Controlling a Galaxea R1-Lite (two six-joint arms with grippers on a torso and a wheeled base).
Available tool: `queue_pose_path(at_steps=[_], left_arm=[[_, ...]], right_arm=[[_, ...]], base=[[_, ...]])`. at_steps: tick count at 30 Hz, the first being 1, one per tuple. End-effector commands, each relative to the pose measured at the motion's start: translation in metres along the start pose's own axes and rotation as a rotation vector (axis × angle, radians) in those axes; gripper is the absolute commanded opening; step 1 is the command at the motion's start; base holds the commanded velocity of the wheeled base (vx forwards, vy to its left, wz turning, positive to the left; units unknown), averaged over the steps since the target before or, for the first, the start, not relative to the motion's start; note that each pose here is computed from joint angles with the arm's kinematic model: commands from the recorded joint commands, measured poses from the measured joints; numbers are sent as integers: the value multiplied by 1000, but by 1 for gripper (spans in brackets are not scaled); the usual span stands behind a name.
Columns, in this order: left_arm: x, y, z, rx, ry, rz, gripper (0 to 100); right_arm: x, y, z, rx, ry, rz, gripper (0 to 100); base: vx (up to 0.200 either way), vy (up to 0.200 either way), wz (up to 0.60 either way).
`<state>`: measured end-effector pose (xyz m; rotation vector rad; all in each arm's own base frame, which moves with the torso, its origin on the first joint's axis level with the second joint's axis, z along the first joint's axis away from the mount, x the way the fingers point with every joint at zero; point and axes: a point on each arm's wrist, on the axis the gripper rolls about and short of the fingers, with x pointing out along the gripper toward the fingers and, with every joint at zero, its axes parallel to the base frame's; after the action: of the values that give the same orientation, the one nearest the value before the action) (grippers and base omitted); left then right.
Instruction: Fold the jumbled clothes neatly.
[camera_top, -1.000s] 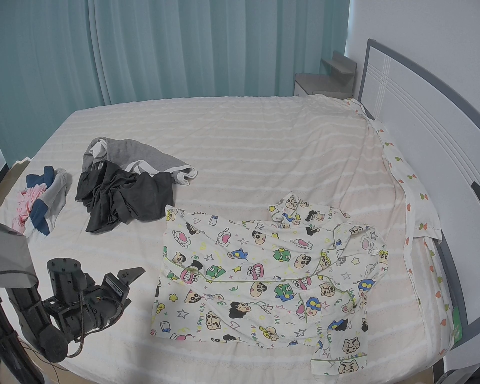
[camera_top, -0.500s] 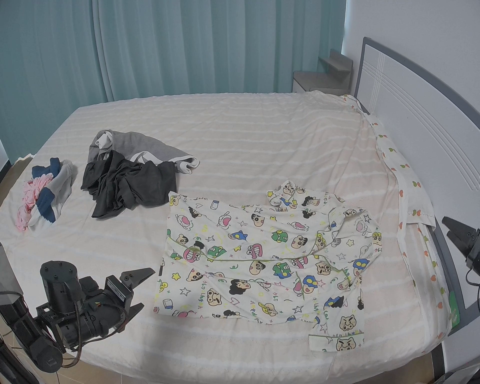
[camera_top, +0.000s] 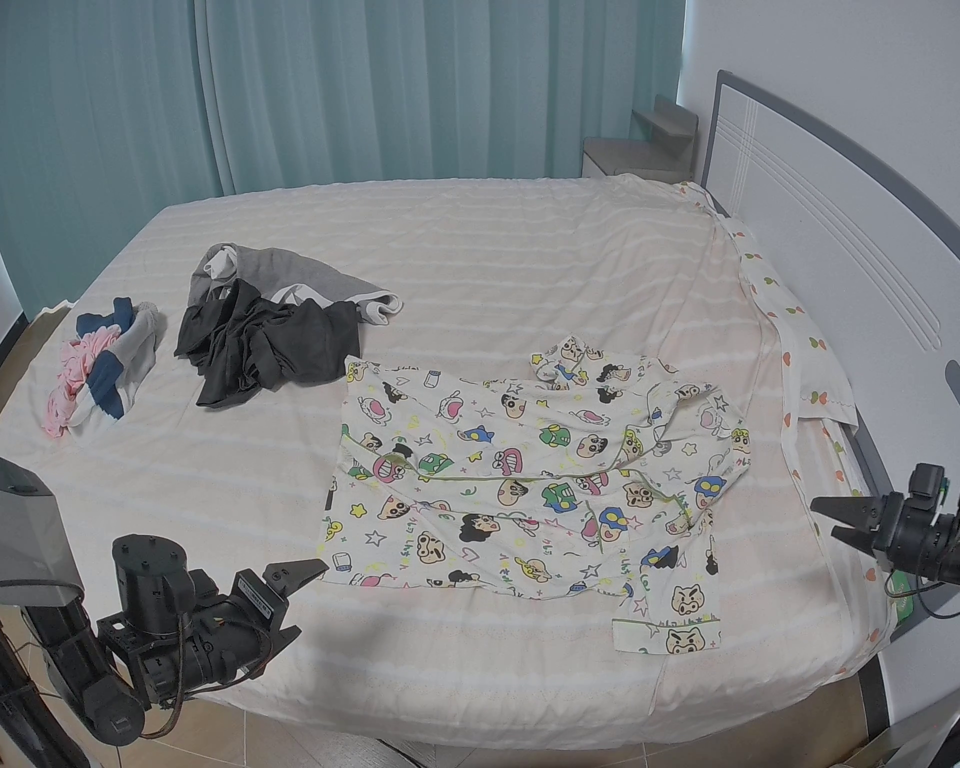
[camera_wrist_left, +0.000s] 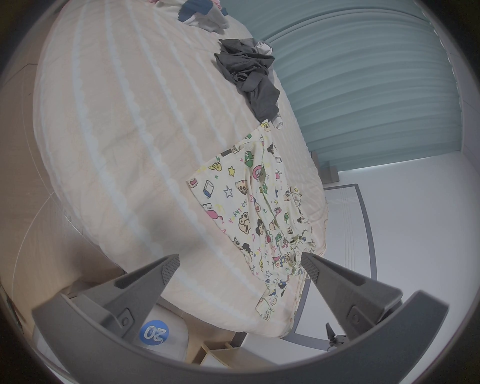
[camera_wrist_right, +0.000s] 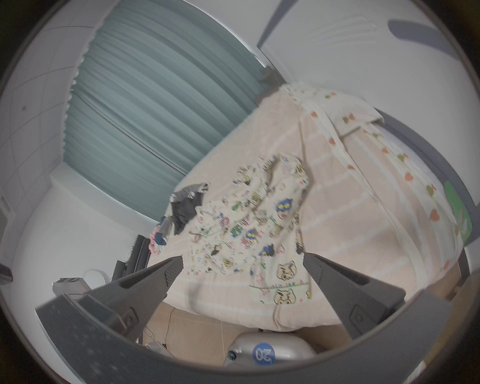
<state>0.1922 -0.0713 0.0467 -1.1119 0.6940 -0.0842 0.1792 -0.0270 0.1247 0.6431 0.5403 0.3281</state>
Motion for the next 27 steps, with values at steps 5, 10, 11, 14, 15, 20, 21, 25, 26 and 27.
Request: queue_pose_path(at_steps=[5,10,11,14,15,20,21,25,26,27], left_arm=[[17,20,-6,-7,24,85,100],[17,20,-5,-6,22,84,100],[17,20,-5,-6,20,85,100],[17,20,-6,-5,22,84,100],[17,19,-6,-5,21,83,100],[17,19,-7,-1,25,82,100],[17,19,-7,-1,25,82,100],[17,19,-7,0,27,81,100],[17,19,-8,1,28,81,100],[17,19,-8,2,28,81,100]], right_arm=[[102,-40,-19,109,266,-203,100],[128,-57,-18,116,277,-245,100],[131,-58,-17,103,277,-241,100],[143,-65,-16,54,287,-242,100],[146,-67,-17,42,294,-246,100],[157,-80,-26,-44,341,-266,100],[158,-82,-28,-52,351,-268,100],[164,-86,-30,-81,366,-259,100],[166,-87,-31,-82,371,-261,100],[168,-88,-31,-81,374,-257,100]], base=[[0,0,0],[0,0,0],[0,0,0],[0,0,0],[0,0,0],[0,0,0],[0,0,0],[0,0,0],[0,0,0],[0,0,0]])
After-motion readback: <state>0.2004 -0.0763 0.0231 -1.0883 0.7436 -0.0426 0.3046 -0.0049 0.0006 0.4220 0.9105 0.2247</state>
